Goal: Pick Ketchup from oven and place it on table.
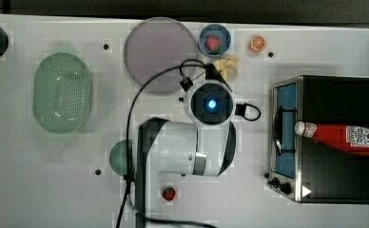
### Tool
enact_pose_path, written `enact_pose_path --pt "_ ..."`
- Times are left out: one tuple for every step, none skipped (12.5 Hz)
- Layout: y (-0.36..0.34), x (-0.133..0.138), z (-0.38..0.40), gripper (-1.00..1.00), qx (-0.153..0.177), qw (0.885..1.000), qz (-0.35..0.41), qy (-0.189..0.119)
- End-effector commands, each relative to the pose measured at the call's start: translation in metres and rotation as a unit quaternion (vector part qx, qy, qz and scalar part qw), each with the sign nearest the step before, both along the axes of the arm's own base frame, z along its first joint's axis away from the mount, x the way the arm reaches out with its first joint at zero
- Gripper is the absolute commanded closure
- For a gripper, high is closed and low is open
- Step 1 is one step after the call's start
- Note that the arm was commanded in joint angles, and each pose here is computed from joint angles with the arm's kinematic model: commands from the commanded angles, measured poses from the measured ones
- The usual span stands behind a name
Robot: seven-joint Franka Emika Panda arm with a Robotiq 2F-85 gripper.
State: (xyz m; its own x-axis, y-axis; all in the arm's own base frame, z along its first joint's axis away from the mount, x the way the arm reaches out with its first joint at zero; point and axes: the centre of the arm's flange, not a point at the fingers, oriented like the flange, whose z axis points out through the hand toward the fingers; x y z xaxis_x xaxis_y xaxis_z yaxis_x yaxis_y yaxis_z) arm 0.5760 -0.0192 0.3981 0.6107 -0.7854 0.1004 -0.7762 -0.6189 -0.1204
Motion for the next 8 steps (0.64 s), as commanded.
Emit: enact_pose_path --pt "-0.007 -0.001 0.034 -1.0 0.013 1.0 -0.007 0.02" --pt "-0.007 0.001 0.056 -1.0 0.015 1.0 -0.009 0.017" --pt "-0.006 0.003 0.077 -1.0 0.016 1.0 -0.008 0.013" --pt "-0.006 0.005 0.1 -1.0 0.017 1.0 -0.007 0.008" --pt "-0.006 0.006 0.117 -1.0 0.017 1.0 -0.006 0.009" --pt "-0.006 0.005 0.13 -1.0 0.018 1.0 -0.005 0.021" --pt "-0.005 0.003 0.142 -1.0 0.019 0.999 -0.005 0.035" --pt "-0.005 0.002 0.154 -1.0 0.019 0.999 -0.007 0.04"
